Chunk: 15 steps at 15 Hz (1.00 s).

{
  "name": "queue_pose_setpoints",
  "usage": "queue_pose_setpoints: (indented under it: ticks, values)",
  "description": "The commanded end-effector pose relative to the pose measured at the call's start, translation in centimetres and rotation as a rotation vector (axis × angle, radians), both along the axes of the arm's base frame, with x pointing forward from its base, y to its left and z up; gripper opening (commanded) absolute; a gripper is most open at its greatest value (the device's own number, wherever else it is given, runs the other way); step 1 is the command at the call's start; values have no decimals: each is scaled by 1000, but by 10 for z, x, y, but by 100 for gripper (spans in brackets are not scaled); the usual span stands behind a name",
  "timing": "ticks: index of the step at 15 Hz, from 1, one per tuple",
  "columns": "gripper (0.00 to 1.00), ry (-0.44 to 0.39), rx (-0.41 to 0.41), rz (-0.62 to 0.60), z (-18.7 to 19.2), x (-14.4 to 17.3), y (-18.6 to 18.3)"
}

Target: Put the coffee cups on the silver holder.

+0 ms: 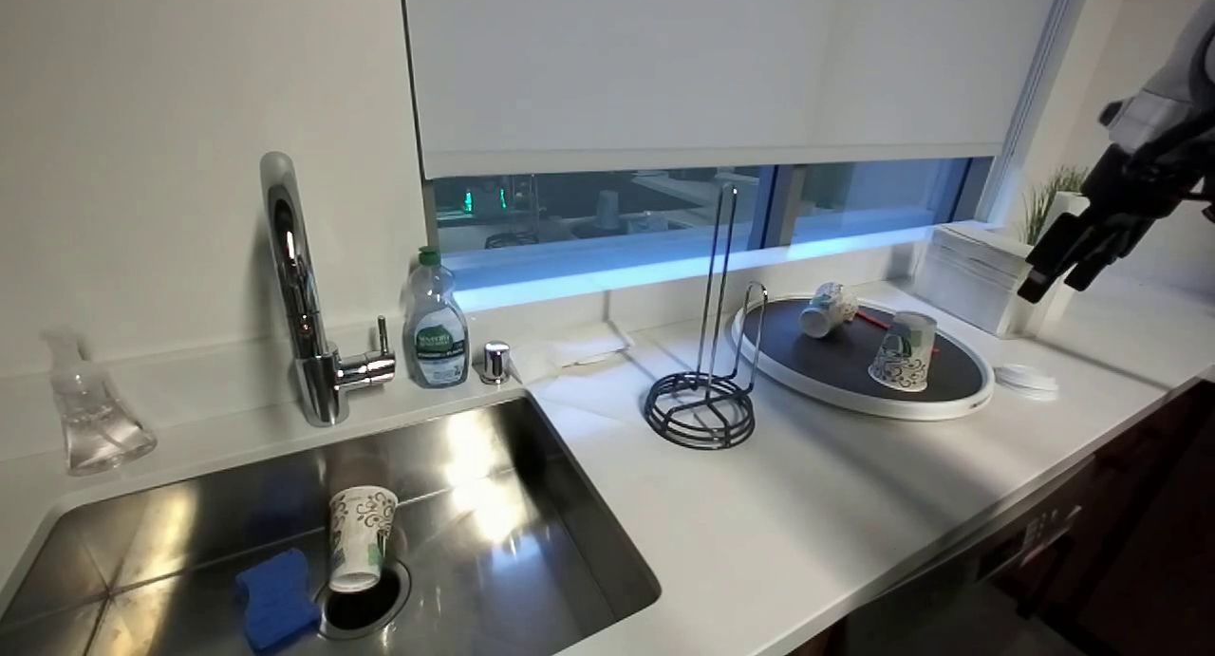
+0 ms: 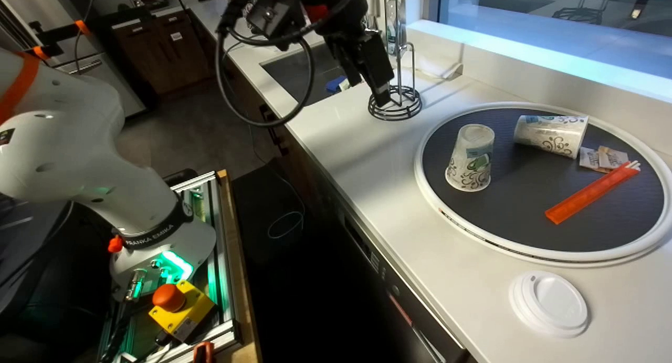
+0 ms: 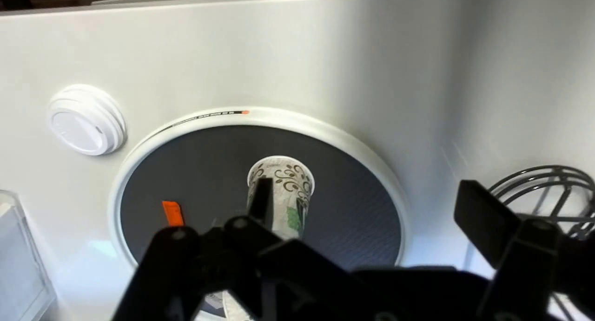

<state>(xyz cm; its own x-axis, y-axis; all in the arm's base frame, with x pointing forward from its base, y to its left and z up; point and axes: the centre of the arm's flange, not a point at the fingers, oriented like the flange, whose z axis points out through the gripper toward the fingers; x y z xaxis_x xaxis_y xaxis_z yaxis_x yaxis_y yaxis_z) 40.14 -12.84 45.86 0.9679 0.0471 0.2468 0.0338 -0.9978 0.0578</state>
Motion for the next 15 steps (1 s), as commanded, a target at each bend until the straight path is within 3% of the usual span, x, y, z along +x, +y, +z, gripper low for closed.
queue_pose_setpoints:
  ticks: [1,4,5,10,15]
  values:
    - [100,12,19,-82,-22,40,-37]
    - [100,67,39,-154,-34,56,-62]
    - [100,33,26,-110,-30,33,-46]
    - [100,44,4,-139,-39,45,-56]
    - [100,62,33,-83,-62,82,-51]
